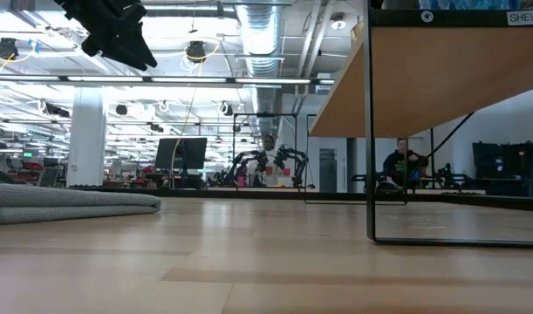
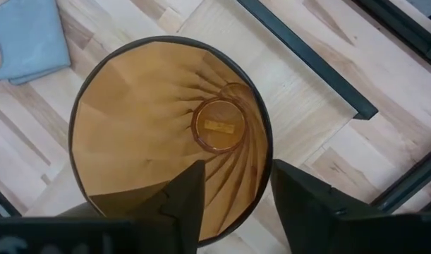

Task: Stack small to large cups/mugs on shelf
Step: Put the brown cup on the shelf, then return to Home Position

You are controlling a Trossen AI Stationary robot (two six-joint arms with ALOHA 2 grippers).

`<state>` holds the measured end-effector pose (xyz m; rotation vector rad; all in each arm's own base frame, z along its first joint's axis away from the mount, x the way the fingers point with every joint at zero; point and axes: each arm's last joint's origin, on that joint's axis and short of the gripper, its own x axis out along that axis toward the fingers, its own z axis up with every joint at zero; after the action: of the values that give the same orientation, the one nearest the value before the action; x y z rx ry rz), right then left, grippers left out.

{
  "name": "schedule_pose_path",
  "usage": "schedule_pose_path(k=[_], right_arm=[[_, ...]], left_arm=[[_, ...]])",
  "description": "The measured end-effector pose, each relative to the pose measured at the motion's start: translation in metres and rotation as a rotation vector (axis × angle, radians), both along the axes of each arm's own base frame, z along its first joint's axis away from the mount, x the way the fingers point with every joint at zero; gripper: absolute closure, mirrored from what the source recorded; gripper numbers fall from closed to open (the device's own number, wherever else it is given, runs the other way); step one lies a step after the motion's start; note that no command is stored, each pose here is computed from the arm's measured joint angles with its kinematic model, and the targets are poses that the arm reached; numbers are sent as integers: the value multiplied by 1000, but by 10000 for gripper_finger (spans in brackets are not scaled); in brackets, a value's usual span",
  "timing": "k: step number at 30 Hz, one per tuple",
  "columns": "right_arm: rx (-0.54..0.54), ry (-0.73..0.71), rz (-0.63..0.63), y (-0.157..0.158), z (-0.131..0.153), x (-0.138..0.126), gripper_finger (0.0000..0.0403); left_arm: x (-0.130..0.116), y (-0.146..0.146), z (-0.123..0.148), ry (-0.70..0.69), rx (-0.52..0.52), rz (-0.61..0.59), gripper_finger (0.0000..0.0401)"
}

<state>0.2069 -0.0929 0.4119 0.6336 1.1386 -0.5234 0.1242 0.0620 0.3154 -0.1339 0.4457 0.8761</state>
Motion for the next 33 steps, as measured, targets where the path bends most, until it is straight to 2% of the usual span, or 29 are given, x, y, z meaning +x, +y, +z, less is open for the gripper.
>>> schedule_pose_path(k=[21,30,33], right_arm=[[-16,0,21,0,1,0,209],[-115,-77,8,1,28,-7,214],[-216,-87,-15,1,40,-12,215]], left_arm=[[0,0,0,1,1,0,220],[0,0,0,1,1,0,220],[0,0,0,1,1,1,220]])
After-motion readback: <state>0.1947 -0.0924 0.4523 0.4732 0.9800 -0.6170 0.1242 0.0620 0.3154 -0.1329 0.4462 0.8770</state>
